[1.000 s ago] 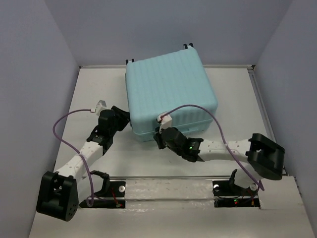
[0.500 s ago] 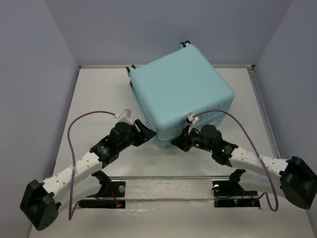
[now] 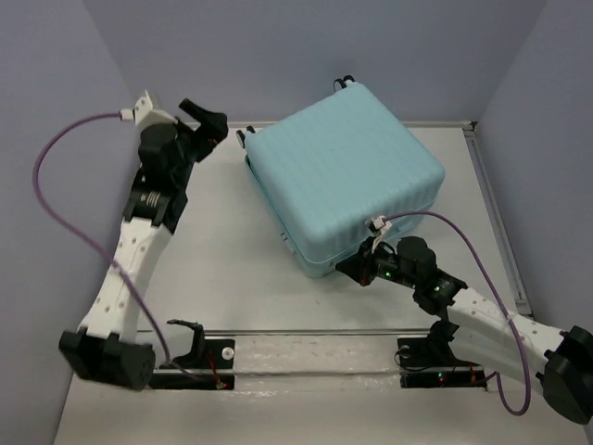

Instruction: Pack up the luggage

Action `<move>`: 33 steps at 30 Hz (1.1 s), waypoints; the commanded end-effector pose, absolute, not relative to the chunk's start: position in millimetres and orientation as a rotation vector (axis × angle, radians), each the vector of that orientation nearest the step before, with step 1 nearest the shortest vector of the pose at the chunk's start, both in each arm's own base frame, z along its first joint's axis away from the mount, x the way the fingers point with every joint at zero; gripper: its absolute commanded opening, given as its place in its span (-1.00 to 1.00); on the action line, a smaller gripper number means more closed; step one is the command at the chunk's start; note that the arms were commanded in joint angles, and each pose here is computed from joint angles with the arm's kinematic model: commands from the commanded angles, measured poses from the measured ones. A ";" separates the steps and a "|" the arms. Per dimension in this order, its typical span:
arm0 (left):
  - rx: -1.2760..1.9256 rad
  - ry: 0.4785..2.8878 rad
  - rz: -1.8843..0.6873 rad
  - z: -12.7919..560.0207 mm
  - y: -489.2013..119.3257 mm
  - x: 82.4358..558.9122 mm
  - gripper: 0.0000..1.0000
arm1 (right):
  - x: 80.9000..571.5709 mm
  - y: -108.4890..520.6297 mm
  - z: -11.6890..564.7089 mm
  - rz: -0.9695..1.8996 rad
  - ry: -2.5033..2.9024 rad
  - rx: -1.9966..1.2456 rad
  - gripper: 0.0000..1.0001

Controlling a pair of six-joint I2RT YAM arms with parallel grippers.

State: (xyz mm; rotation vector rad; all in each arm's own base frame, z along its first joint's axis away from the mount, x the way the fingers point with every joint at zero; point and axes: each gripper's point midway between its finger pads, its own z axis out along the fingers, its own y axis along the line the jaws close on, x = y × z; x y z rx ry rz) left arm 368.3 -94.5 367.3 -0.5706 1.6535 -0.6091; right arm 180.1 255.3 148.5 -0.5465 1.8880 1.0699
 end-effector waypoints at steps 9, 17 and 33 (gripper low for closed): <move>-0.530 2.032 -1.064 230.7 -143.3 582.3 0.98 | 164.4 263.1 152.2 1.152 1.906 -0.643 -0.86; -0.565 1.983 -1.304 200.6 -173.5 605.5 0.98 | 162.3 261.8 143.2 1.146 1.931 -0.654 -0.86; -0.535 1.478 -1.499 388.3 -136.2 567.8 -0.89 | 179.0 268.1 145.7 1.114 1.931 -0.614 -0.86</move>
